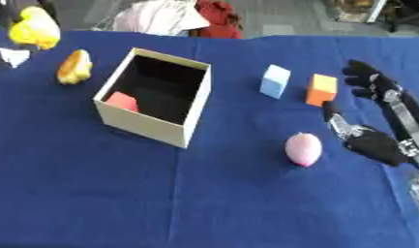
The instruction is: Pick up objects on the table and place them in the box.
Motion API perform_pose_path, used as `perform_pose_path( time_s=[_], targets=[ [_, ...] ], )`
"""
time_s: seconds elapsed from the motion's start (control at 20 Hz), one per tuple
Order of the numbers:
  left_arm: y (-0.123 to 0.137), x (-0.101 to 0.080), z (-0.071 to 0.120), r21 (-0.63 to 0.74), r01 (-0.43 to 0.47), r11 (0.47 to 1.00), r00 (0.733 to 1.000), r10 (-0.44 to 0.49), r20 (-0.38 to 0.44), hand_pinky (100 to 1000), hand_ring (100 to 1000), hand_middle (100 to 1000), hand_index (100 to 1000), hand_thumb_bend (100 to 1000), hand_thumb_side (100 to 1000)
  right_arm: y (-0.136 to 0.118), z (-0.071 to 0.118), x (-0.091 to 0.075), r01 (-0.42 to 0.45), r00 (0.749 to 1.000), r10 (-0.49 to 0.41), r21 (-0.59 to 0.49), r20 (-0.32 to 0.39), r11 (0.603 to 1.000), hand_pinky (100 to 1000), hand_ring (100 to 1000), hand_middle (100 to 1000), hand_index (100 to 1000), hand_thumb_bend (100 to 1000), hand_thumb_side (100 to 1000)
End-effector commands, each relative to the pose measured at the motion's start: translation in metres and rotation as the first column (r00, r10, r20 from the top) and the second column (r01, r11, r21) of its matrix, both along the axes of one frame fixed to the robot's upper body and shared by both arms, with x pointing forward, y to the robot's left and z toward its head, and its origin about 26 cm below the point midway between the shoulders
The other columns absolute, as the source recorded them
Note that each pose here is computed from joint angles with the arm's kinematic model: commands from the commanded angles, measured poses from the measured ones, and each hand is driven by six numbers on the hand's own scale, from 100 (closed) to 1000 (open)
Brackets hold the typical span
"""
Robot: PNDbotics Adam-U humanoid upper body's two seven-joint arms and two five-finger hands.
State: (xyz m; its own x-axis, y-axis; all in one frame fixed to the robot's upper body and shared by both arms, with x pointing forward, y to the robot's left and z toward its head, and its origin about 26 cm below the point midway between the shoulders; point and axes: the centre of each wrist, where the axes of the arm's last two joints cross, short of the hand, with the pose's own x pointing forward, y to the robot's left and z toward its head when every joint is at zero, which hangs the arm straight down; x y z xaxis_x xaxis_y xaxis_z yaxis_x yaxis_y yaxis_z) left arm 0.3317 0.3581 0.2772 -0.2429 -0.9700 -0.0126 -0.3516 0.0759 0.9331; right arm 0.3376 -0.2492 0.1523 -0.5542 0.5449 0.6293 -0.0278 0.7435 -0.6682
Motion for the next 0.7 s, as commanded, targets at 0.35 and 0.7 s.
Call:
perform_pose_path(
  time_s=[0.35, 0.7],
  targets=[
    [-0.053, 0.027, -0.003, 0.112, 0.216, 0.970, 0.968, -0.197, -0.154, 606, 498, 401, 554, 376, 100, 0.001, 0.007, 0.001, -0.019, 1.000, 0.019, -0.001, 0.015, 1.000, 862, 894, 882, 984, 231, 483],
    [-0.064, 0.045, -0.028, 0.105, 0.260, 0.960, 0.934, -0.222, -0.280, 678, 581, 496, 648, 461, 100, 0.002, 0.007, 0.001, -0.024, 1.000, 0.024, 0.000, 0.014, 1.000, 862, 894, 882, 984, 226, 486]
  ],
)
